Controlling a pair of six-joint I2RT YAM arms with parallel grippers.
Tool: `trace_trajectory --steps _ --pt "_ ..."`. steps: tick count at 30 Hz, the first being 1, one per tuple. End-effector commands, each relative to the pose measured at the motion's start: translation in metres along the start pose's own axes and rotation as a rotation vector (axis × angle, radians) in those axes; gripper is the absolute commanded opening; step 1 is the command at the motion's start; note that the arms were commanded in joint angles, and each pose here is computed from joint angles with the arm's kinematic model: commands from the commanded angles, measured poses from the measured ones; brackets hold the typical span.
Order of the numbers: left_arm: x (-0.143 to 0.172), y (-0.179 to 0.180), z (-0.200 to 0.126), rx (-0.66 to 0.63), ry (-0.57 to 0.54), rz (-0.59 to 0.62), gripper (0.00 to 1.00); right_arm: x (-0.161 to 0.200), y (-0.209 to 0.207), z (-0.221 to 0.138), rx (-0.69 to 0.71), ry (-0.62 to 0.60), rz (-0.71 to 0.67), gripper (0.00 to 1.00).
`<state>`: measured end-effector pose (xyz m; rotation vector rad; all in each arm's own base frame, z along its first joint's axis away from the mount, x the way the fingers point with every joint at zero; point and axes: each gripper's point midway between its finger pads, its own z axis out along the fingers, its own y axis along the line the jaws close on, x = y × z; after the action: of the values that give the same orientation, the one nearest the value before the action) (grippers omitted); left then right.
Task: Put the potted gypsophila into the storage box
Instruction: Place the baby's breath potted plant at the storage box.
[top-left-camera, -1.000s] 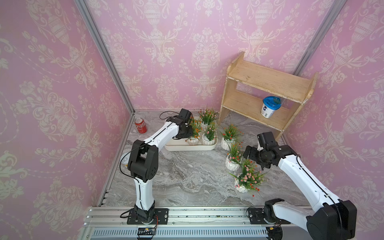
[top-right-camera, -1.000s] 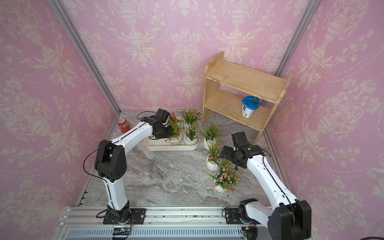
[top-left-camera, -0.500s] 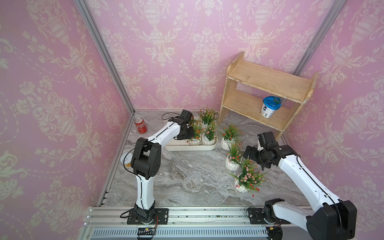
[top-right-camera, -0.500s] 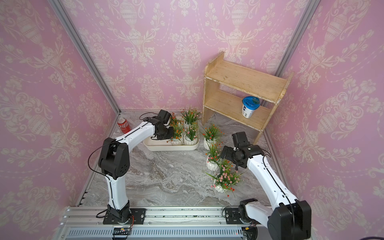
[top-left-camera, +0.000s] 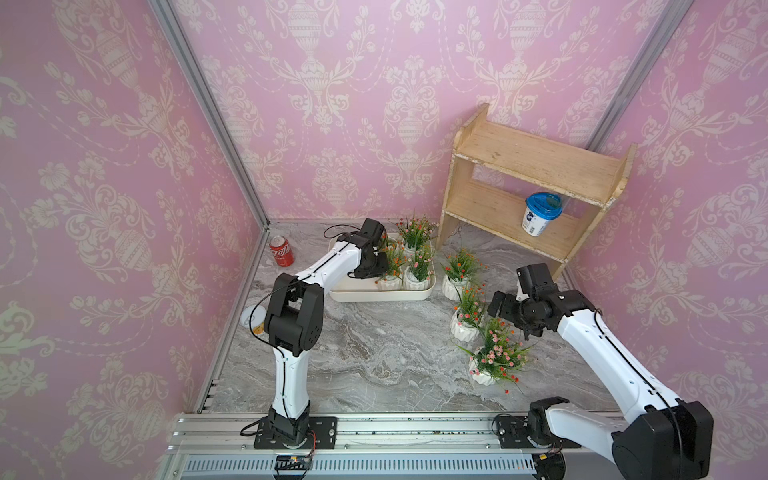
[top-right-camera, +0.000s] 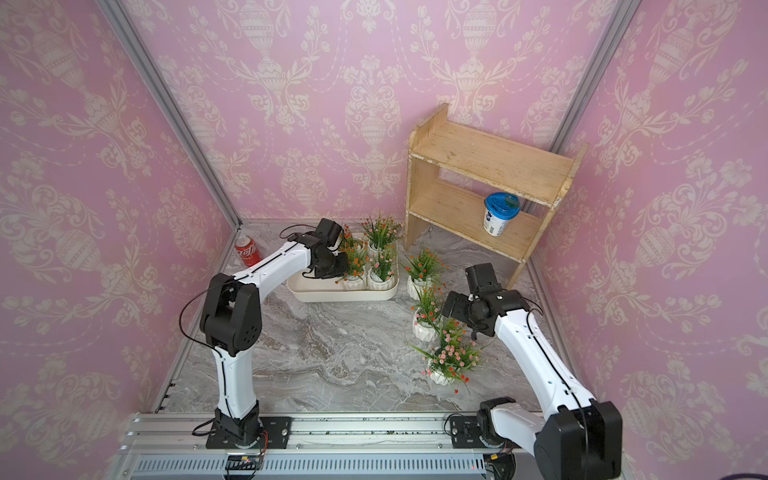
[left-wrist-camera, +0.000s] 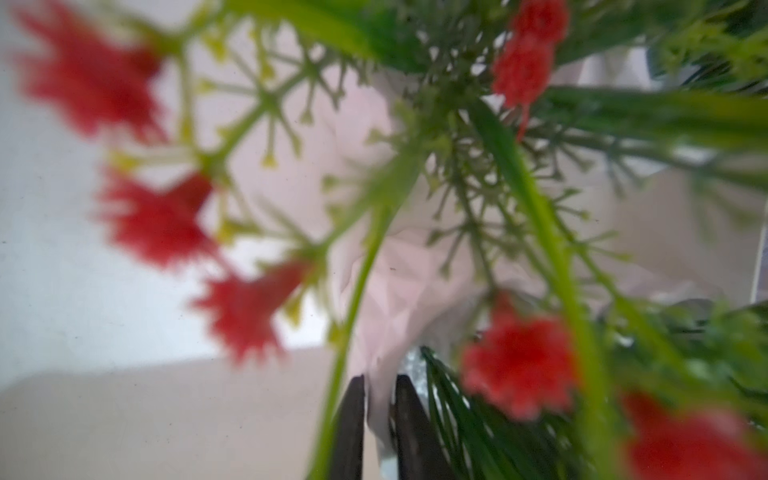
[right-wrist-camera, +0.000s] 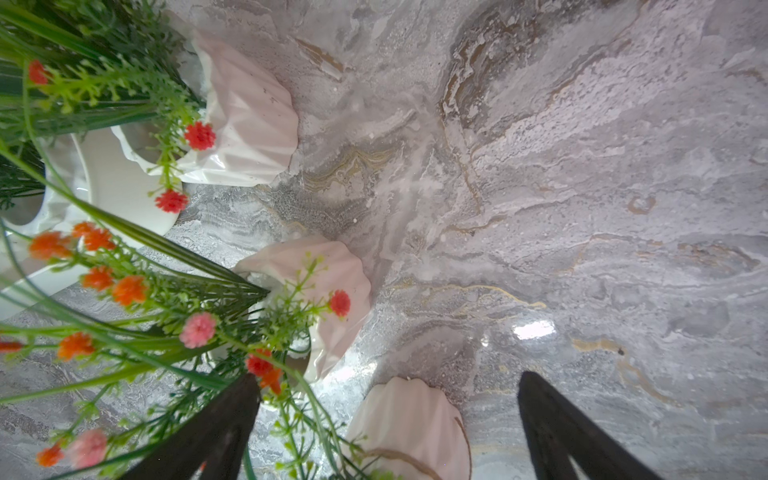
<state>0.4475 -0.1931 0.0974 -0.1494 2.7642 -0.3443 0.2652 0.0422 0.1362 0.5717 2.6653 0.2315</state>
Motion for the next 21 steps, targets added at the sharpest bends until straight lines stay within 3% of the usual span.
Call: trace_trajectory --steps 1,15,21 --pt "-0.011 -0.009 -0.017 0.028 -0.028 0.011 0.24 0.003 -0.001 -0.001 -0.006 0.01 -0.007 1.0" --pt "-0.014 0.0 -0.05 -0.018 -0.082 0.037 0.32 0.004 -0.007 -0.012 0.008 -0.009 0.013 1.0" --pt "-0.014 0.006 -0.079 -0.042 -0.131 0.043 0.45 0.002 -0.016 -0.021 0.046 -0.014 0.036 1.0"
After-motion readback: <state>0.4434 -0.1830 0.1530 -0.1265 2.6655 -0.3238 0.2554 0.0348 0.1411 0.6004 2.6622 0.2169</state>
